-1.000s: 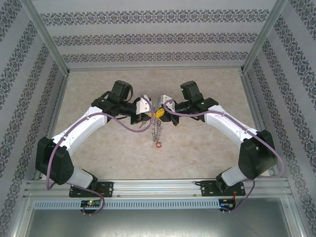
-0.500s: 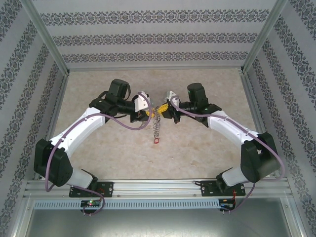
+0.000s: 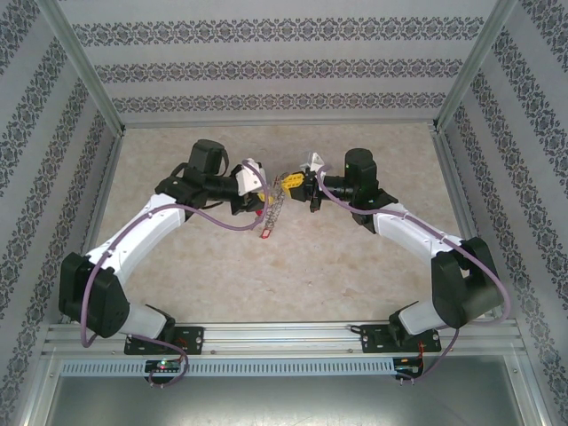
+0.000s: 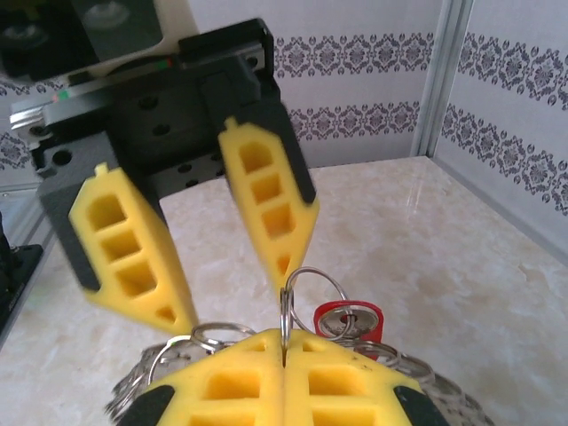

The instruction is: Put the keys on the keyring

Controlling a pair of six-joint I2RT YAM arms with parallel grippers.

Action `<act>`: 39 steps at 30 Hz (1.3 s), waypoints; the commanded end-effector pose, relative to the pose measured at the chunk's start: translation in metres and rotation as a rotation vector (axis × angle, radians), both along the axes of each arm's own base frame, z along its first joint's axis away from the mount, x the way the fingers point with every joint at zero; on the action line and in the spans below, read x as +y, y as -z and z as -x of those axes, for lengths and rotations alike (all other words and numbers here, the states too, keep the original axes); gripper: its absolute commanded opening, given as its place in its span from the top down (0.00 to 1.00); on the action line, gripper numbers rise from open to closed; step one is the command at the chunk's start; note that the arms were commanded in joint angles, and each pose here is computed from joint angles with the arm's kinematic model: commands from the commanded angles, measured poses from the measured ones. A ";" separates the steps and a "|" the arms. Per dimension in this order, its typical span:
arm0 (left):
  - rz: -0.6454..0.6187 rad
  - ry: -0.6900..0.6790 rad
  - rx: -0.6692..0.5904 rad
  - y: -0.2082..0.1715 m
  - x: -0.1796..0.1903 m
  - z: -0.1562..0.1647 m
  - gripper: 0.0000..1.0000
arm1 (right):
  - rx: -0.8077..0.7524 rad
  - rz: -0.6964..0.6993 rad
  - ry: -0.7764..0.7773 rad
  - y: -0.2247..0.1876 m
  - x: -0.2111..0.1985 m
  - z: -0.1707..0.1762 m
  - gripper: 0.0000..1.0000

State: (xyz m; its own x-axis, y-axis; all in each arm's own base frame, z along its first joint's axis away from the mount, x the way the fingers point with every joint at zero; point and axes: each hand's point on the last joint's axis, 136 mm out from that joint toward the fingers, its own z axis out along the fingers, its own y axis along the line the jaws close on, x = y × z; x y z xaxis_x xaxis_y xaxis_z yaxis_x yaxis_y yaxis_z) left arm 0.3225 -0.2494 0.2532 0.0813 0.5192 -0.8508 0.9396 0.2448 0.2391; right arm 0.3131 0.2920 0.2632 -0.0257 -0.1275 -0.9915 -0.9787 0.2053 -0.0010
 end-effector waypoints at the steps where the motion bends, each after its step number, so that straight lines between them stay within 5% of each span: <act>1: 0.027 -0.080 -0.143 -0.035 0.020 -0.007 0.58 | -0.083 -0.044 -0.053 -0.022 0.000 0.015 1.00; 5: 0.004 -0.048 -0.202 -0.038 0.021 -0.005 0.49 | -0.089 -0.032 -0.078 -0.021 -0.001 0.020 1.00; 19: 0.006 0.088 -0.269 -0.029 -0.014 -0.005 0.51 | -0.076 -0.036 -0.120 -0.021 0.009 0.029 1.00; 23: 0.005 0.107 -0.268 -0.027 -0.019 -0.004 0.63 | -0.074 -0.052 -0.120 -0.024 0.012 0.028 1.00; 29: -0.009 0.105 -0.258 -0.021 -0.018 -0.003 0.99 | -0.078 -0.091 -0.050 -0.032 0.011 0.018 1.00; 39: 0.020 0.051 -0.235 -0.020 -0.014 -0.002 1.00 | -0.094 -0.328 0.101 -0.070 0.011 0.001 1.00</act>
State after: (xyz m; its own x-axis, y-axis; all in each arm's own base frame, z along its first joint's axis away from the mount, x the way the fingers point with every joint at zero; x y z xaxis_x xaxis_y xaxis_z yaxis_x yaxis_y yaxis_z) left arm 0.3358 -0.2585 0.2731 0.3137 0.5273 -0.7896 0.8526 0.2097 0.4787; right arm 0.3068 0.3052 0.2836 -0.0561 0.0373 -0.9977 -0.9688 0.2394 0.0634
